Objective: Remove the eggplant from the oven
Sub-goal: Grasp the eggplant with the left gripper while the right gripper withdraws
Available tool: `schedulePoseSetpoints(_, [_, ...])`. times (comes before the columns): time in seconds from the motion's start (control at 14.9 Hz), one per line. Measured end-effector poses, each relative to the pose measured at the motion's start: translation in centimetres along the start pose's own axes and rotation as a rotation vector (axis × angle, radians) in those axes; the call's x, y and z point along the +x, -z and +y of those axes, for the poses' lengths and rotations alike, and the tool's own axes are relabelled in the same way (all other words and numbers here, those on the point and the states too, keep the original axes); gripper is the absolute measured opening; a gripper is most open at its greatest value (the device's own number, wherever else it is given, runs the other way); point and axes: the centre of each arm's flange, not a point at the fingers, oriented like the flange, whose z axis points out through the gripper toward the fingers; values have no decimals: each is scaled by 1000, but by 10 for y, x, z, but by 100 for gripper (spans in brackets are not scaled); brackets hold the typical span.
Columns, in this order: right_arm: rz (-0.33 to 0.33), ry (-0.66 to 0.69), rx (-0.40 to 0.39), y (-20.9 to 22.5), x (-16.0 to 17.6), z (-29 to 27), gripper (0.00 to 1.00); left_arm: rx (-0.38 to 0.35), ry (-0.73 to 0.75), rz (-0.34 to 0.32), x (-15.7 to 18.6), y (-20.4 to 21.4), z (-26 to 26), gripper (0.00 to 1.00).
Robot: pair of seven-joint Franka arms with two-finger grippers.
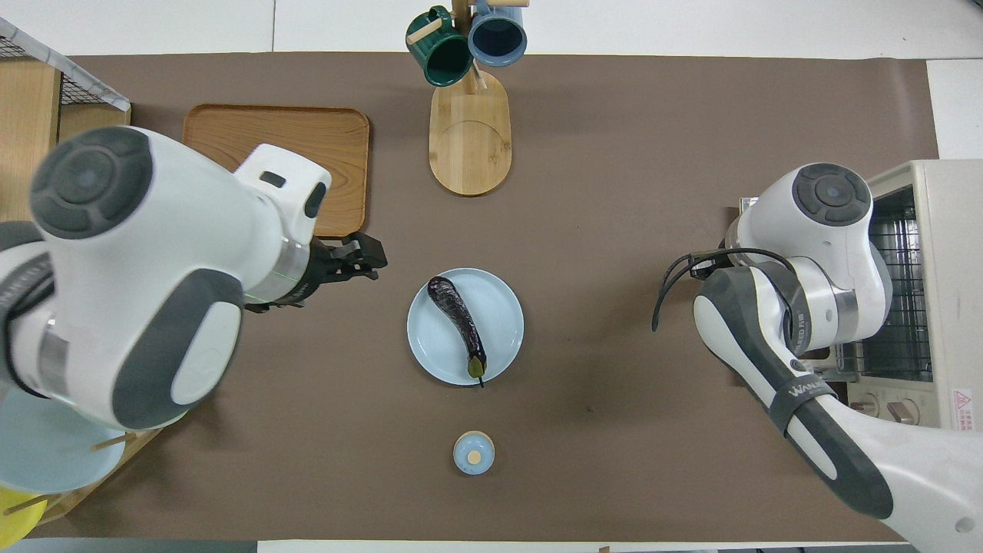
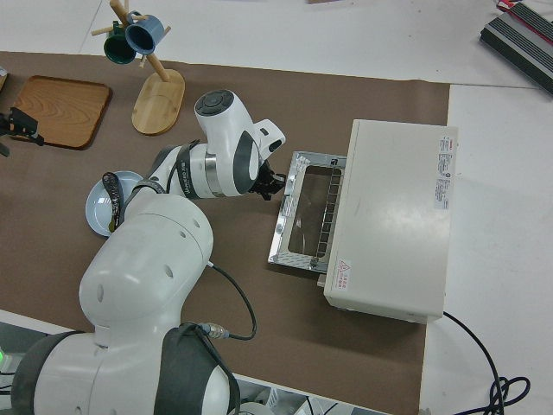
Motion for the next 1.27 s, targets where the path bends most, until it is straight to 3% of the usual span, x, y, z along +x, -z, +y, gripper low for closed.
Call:
schedulePoseSetpoints(0.33, [-2,75,-62,-10,-9,4,6,-33,173,11,-28,-98,49,100])
schedulePoseSetpoints(0.74, [-10,153,-88,-4,-9,14,7,-21,225,0,-18,-170,55,100])
schedulePoseSetpoints(1.0, [-55,233,-102,54,-8,27,7,-10,232,-8,-13,-193,54,100])
schedulePoseSetpoints(1.27, [-57,283,-103,127,-18,96,7,-9,231,-8,-14,-194,55,93])
